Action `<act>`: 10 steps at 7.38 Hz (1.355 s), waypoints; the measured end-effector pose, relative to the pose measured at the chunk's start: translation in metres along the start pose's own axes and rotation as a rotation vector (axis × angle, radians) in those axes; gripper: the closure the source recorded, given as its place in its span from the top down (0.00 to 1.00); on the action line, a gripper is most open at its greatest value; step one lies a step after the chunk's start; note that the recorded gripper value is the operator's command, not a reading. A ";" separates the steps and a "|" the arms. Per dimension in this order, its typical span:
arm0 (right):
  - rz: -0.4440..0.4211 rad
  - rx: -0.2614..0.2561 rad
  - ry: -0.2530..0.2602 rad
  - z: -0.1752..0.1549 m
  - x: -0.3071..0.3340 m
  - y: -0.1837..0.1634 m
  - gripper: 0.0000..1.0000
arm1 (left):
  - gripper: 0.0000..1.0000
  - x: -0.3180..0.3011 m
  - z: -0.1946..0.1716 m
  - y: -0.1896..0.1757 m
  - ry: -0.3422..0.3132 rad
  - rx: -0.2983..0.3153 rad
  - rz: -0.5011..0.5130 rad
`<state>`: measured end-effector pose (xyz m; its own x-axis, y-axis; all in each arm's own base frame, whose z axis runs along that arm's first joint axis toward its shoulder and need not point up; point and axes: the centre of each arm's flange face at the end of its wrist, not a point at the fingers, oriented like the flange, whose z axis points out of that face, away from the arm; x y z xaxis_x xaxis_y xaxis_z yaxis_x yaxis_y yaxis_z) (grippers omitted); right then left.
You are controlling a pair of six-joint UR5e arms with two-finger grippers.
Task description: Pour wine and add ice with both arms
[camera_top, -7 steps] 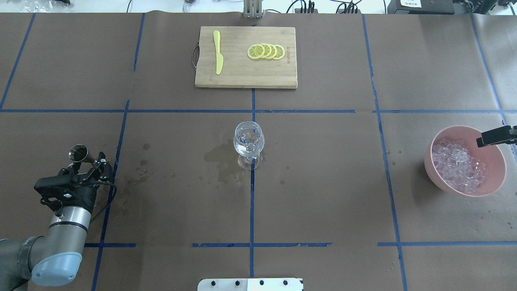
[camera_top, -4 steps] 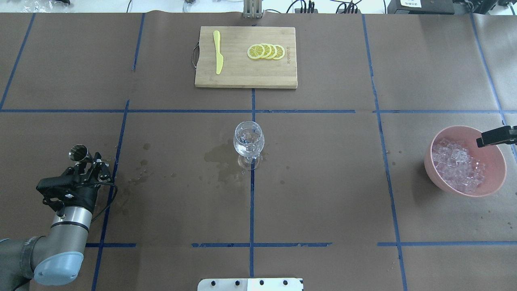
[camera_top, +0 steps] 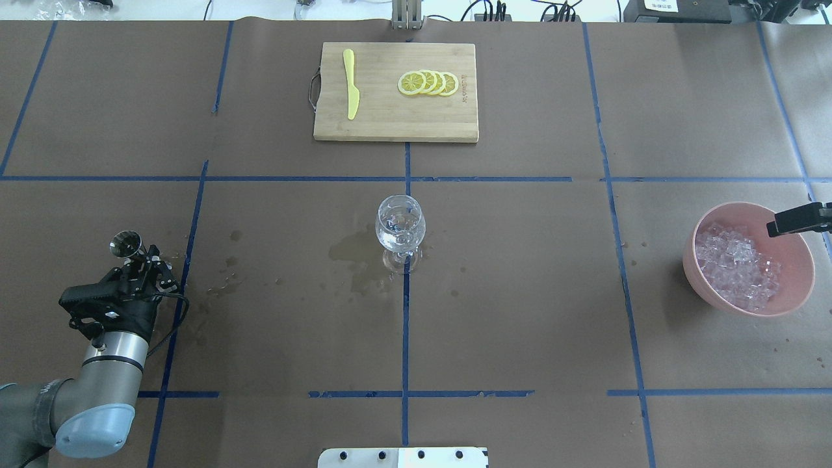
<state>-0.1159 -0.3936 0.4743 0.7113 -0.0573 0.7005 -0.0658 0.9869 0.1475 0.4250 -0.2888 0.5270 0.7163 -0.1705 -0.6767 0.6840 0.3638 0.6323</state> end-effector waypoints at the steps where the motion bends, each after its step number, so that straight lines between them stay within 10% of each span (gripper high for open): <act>1: 0.000 0.001 0.000 0.000 0.000 0.000 1.00 | 0.00 0.004 -0.002 -0.008 0.005 0.002 -0.016; 10: -0.009 0.022 -0.015 0.015 0.020 0.011 1.00 | 0.00 0.099 -0.022 -0.181 0.093 0.114 -0.081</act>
<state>-0.1128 -0.3857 0.5004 0.7012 -0.0682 0.7097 -0.0748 0.9829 0.1684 0.3691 -0.3509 0.3377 0.6462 -0.1075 -0.7556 0.7537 0.2454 0.6097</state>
